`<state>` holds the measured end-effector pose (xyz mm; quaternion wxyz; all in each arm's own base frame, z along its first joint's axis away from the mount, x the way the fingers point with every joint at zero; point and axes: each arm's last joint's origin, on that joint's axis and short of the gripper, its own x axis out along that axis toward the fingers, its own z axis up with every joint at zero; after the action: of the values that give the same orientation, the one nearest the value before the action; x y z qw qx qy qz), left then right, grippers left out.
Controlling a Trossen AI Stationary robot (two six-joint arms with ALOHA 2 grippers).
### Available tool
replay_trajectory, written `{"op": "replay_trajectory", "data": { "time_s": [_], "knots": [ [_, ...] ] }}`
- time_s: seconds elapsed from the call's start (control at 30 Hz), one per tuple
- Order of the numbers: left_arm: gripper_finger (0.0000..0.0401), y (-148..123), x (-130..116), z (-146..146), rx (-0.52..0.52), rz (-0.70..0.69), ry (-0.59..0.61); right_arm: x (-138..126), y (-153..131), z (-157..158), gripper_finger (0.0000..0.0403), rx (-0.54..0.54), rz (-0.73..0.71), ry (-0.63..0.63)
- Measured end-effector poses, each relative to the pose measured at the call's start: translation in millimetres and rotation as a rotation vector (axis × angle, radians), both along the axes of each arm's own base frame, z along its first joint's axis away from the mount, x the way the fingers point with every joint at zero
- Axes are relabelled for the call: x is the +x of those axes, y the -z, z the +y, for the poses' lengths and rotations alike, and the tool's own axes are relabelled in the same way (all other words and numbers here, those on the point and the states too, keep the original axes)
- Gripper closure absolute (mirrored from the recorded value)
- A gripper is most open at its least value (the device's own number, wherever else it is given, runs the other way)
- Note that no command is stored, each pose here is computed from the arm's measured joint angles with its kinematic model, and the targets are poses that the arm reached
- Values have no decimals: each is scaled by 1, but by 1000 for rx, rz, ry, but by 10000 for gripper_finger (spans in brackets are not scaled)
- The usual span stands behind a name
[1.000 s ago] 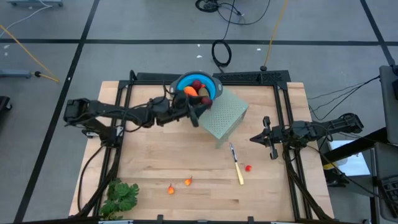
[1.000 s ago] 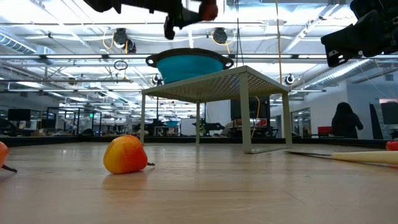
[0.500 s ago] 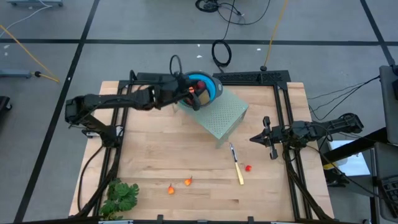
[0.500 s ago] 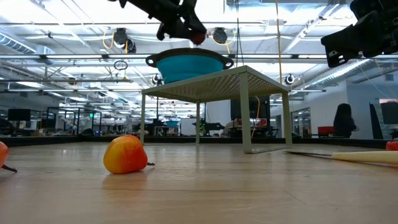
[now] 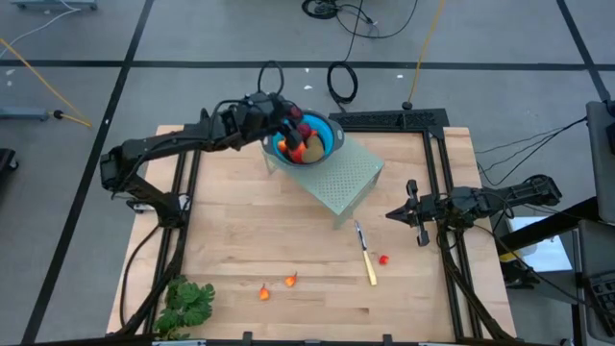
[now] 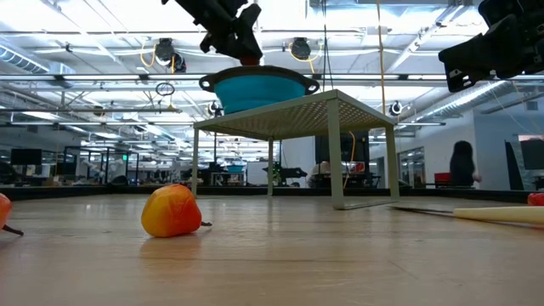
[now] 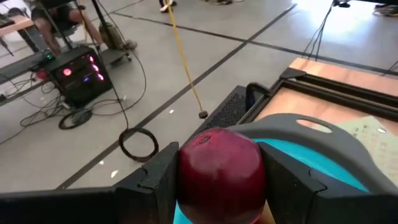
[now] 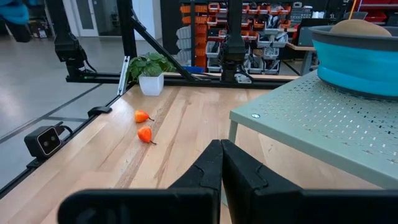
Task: Pick & Place Fruit
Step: Put the pomegranate into the blue strainer bowl on the shelf
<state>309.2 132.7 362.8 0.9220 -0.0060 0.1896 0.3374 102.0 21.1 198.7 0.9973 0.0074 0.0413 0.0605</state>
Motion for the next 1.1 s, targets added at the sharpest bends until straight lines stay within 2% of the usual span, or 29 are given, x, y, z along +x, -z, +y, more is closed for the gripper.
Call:
{"op": "replay_trajectory", "data": {
  "time_s": [0.53,1.1],
  "knots": [
    [215,14,-3,6,-74,96,-29,0,0,0,403,0,0,0],
    [215,45,19,7,-62,220,0,0,1,-1,403,7,7,49]
  ]
}}
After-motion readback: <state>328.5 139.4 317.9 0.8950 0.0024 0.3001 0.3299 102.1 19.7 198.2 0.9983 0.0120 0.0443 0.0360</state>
